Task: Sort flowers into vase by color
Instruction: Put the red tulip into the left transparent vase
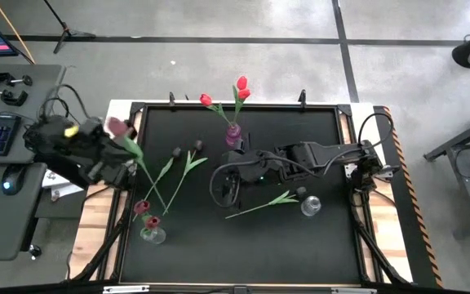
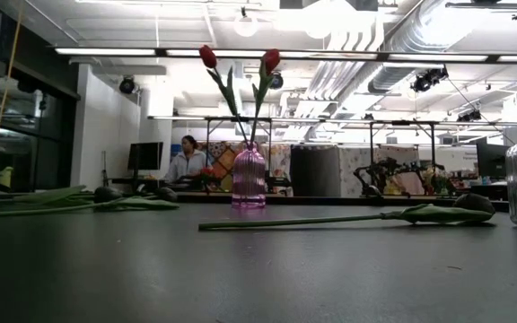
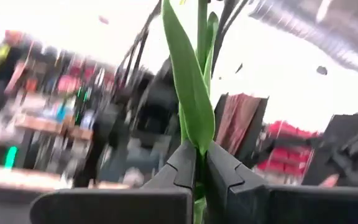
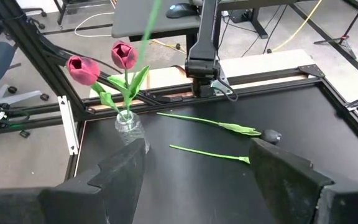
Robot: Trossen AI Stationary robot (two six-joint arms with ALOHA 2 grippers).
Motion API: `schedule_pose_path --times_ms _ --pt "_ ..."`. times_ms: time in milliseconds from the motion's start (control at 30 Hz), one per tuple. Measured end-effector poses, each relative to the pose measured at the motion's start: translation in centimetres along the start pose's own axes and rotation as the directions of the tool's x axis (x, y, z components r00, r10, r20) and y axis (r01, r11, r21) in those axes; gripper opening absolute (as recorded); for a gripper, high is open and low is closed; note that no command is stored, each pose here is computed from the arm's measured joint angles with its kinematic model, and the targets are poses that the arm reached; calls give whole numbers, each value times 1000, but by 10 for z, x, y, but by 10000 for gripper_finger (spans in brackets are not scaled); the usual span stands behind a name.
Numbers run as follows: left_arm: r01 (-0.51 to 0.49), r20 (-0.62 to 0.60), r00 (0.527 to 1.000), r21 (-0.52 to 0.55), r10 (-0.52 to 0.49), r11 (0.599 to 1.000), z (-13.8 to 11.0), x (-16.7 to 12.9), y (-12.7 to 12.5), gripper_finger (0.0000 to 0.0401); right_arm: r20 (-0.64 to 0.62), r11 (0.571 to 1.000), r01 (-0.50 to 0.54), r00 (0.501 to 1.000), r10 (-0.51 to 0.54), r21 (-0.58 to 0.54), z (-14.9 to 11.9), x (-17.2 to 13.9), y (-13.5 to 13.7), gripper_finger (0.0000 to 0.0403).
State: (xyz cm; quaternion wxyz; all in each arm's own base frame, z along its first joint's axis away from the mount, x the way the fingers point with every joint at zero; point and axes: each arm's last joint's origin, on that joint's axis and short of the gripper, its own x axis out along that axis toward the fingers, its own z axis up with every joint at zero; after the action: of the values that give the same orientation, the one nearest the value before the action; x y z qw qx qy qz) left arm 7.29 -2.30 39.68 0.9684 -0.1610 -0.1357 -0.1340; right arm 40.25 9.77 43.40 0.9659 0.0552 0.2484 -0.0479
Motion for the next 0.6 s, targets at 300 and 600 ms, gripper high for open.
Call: schedule_pose_path --times_ms 300,600 --pt "327 52 943 19 -328 945 29 3 -19 0 1 999 3 1000 -3 32 0 0 -1 271" --pt "450 112 878 139 -465 882 60 -6 -30 0 12 997 47 999 -47 66 0 1 -2 271"
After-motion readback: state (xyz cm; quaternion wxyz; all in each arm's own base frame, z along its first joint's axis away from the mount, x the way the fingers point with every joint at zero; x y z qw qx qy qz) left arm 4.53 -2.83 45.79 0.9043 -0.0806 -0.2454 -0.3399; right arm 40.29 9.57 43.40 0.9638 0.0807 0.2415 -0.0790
